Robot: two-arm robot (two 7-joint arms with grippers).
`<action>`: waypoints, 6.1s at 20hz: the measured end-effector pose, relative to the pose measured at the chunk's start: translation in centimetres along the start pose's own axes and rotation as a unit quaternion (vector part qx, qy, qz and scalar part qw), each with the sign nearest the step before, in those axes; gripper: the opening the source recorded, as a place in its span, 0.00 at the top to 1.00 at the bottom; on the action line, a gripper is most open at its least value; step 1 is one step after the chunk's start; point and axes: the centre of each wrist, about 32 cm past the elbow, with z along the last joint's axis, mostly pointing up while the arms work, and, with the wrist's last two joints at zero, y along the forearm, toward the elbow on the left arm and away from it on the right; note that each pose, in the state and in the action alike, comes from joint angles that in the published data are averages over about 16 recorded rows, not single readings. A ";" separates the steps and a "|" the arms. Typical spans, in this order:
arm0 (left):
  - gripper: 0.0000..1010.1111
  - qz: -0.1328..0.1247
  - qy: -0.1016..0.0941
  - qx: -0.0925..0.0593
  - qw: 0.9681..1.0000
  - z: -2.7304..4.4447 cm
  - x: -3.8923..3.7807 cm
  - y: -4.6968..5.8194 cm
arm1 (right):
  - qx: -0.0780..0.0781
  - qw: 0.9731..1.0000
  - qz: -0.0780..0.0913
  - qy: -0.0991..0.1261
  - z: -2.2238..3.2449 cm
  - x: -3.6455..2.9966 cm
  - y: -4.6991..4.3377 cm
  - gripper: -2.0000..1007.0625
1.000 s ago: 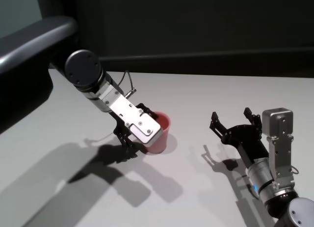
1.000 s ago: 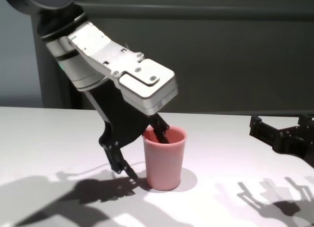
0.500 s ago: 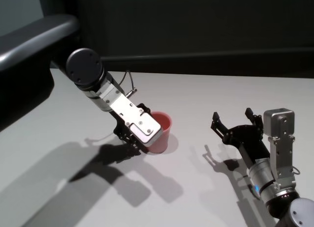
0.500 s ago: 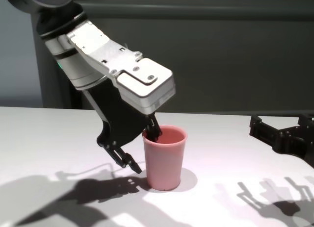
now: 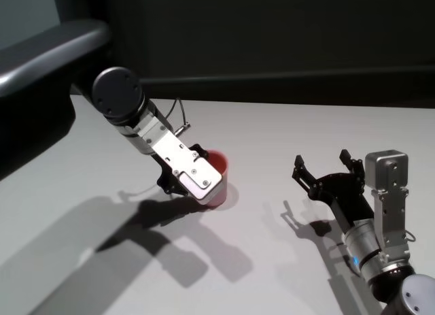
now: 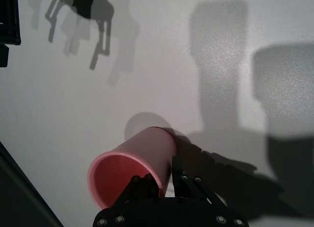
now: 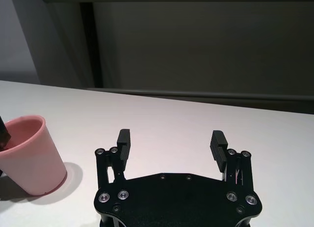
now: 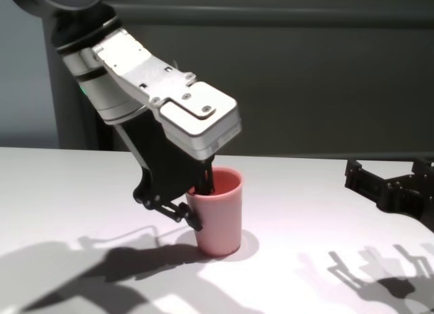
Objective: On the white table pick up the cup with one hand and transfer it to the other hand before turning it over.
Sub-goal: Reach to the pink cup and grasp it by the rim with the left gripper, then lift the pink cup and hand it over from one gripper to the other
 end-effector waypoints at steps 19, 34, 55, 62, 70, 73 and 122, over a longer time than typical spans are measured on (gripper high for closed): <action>0.95 0.029 0.039 -0.046 0.998 -0.74 -1.12 1.3 | 0.000 1.000 0.000 0.000 0.00 0.00 0.00 0.00; 0.95 0.137 0.175 -0.148 0.964 -2.57 -5.14 3.5 | 0.000 1.000 0.000 0.000 0.00 0.00 0.00 0.00; 0.95 0.313 0.360 -0.345 0.809 -2.52 -10.47 1.0 | 0.000 1.000 0.000 0.000 0.00 0.00 0.00 0.00; 0.95 0.345 0.393 -0.385 0.761 -1.85 -10.96 -1.2 | 0.000 1.000 0.000 0.000 0.00 0.00 0.00 0.00; 0.95 0.350 0.410 -0.413 0.734 -1.52 -10.80 -3.3 | 0.000 1.000 0.000 0.000 0.00 0.00 0.00 0.00; 0.95 0.348 0.410 -0.423 0.729 -1.52 -10.71 -3.6 | 0.000 1.000 0.000 0.000 0.00 0.00 0.00 0.00; 0.95 0.323 0.382 -0.468 0.728 -1.22 -11.55 -3.2 | 0.000 1.000 0.000 0.000 0.00 0.00 0.00 0.00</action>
